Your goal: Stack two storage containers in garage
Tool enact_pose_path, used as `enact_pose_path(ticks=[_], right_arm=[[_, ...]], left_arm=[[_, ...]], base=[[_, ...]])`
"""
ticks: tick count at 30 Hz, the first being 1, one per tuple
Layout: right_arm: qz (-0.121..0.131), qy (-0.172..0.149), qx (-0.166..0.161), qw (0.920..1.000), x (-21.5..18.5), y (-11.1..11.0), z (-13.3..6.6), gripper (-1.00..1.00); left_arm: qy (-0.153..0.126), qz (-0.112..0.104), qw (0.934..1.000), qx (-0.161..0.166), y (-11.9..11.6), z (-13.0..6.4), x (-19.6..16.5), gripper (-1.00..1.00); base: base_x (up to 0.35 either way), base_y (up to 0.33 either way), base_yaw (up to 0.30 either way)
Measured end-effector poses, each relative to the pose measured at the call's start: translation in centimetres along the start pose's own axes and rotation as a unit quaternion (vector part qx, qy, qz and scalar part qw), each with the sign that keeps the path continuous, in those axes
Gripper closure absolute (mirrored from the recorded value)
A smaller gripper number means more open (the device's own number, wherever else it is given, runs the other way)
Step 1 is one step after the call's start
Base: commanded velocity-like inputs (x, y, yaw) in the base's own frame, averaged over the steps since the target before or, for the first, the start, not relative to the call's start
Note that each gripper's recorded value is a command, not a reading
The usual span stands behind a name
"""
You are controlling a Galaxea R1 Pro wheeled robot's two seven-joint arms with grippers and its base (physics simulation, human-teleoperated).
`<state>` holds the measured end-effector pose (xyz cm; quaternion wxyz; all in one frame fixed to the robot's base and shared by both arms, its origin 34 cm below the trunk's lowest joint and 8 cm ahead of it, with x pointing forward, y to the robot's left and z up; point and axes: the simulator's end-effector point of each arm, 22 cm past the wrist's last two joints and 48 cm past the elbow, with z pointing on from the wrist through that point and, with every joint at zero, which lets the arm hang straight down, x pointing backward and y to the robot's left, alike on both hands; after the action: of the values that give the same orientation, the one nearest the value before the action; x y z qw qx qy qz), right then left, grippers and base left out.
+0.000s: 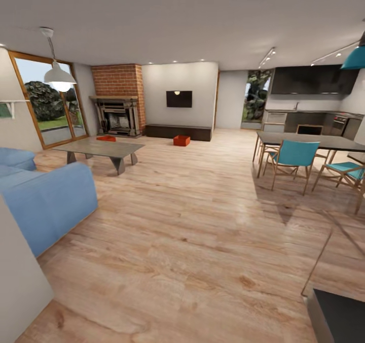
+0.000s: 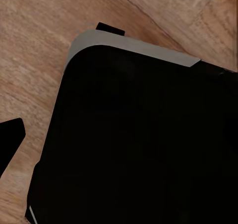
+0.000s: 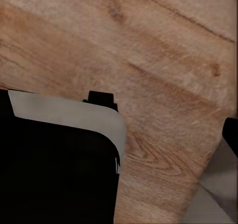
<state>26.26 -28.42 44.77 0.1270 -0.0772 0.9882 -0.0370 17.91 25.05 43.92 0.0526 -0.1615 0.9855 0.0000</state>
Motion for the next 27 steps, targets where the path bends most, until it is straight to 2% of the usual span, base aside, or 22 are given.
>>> enact_pose_path(ticks=[11, 27], right_arm=[[0.001, 0.004, -0.006, 1.0000, 0.08, 0.91, -0.02, -1.00], [0.001, 0.004, -0.006, 1.0000, 0.06, 0.94, -0.02, -1.00]], left_arm=[[-0.001, 0.000, 1.0000, 0.000, 0.00, 0.00, -0.03, -1.00], [0.000, -0.001, 1.0000, 0.002, -0.32, -0.01, 0.06, -1.00]], base=[[0.323, 0.000, 0.005], [0.323, 0.000, 0.000]])
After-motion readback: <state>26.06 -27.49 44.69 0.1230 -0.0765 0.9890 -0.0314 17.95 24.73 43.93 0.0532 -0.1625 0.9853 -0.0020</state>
